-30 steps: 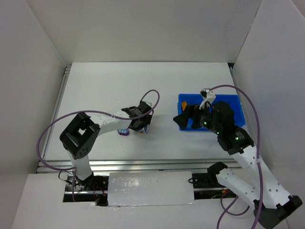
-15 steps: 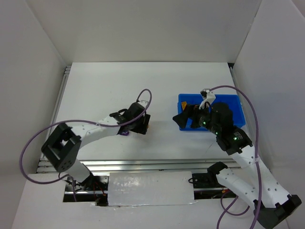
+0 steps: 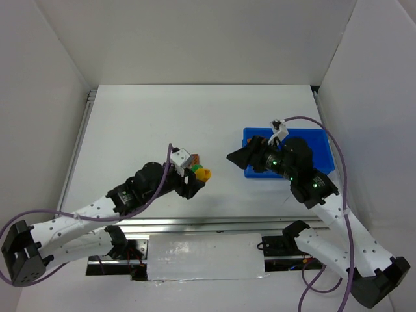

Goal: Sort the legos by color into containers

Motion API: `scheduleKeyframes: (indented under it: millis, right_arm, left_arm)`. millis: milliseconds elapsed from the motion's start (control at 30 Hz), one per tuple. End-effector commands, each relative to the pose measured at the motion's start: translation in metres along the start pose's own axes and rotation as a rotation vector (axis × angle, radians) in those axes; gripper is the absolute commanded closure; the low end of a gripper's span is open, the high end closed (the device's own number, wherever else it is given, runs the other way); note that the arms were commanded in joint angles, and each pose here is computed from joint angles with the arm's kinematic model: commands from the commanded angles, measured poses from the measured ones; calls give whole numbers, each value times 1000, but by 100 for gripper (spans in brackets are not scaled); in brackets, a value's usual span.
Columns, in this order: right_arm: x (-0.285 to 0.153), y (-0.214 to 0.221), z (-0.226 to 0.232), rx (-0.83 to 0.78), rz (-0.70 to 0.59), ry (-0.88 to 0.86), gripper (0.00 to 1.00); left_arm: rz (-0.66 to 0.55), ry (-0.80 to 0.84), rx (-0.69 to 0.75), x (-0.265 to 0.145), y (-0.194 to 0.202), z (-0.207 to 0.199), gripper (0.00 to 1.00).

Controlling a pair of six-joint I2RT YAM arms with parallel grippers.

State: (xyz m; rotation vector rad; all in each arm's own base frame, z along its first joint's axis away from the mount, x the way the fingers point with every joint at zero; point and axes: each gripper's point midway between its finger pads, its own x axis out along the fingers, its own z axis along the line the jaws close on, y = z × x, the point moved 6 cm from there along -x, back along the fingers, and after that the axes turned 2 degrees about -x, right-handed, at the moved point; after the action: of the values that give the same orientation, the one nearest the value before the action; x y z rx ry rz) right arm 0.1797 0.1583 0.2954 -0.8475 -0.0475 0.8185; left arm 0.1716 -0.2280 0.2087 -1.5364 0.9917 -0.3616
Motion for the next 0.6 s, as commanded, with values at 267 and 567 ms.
scheduleKeyframes:
  millis: [267,567]
  right_arm:
    - [25,38,58,31,161,-105,12]
    - [35,53,61,-16,213,-75,22]
  left_arm:
    - [-133,-37,218,-7,-38,-35,97]
    - [-121,-85,263,-8,-38,-42,98]
